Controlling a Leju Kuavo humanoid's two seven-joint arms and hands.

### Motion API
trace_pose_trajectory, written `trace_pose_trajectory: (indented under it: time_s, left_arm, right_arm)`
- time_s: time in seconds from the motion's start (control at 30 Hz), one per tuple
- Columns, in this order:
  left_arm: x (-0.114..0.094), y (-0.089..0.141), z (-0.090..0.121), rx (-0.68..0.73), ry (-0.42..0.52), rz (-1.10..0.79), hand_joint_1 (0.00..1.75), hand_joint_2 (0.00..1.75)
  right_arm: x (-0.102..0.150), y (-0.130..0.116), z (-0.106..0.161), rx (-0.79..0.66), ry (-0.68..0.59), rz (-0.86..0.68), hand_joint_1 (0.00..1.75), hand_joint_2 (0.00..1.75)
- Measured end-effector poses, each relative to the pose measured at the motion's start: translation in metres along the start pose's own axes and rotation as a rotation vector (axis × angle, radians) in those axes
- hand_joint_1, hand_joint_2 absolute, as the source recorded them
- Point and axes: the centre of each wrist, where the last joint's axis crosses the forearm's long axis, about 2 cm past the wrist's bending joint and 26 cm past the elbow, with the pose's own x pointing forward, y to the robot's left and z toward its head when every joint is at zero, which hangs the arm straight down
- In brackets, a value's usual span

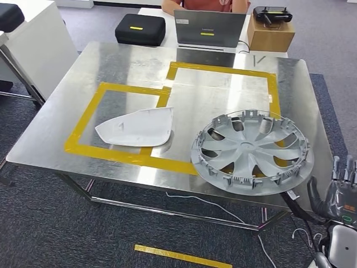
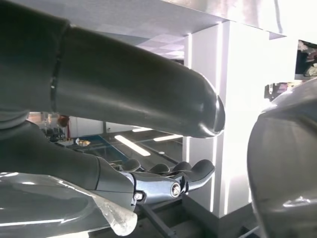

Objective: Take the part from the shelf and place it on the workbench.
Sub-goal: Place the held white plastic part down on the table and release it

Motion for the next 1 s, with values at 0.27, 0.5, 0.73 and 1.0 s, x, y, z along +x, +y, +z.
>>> trace_pose_trajectory:
  time_s: [0.27, 0.5, 0.73, 1.0]
  left_arm:
    - [0.0, -0.001, 0.0, -0.004, -0.007, 0.013, 0.0, 0.0]
    - [0.0, -0.002, 0.0, -0.004, -0.01, 0.016, 0.0, 0.0]
    - [0.0, -0.003, 0.0, -0.006, -0.011, 0.018, 0.0, 0.0]
    - [0.0, -0.004, 0.0, -0.007, -0.011, 0.017, 0.0, 0.0]
  right_arm:
    - [-0.015, 0.003, -0.001, 0.034, 0.053, 0.031, 0.0, 0.0]
    - [-0.028, 0.004, -0.002, 0.04, 0.116, 0.046, 0.0, 0.0]
    - [-0.03, 0.005, -0.002, 0.065, 0.192, 0.069, 0.0, 0.0]
    - [-0.031, 0.005, -0.002, 0.069, 0.189, 0.077, 0.0, 0.0]
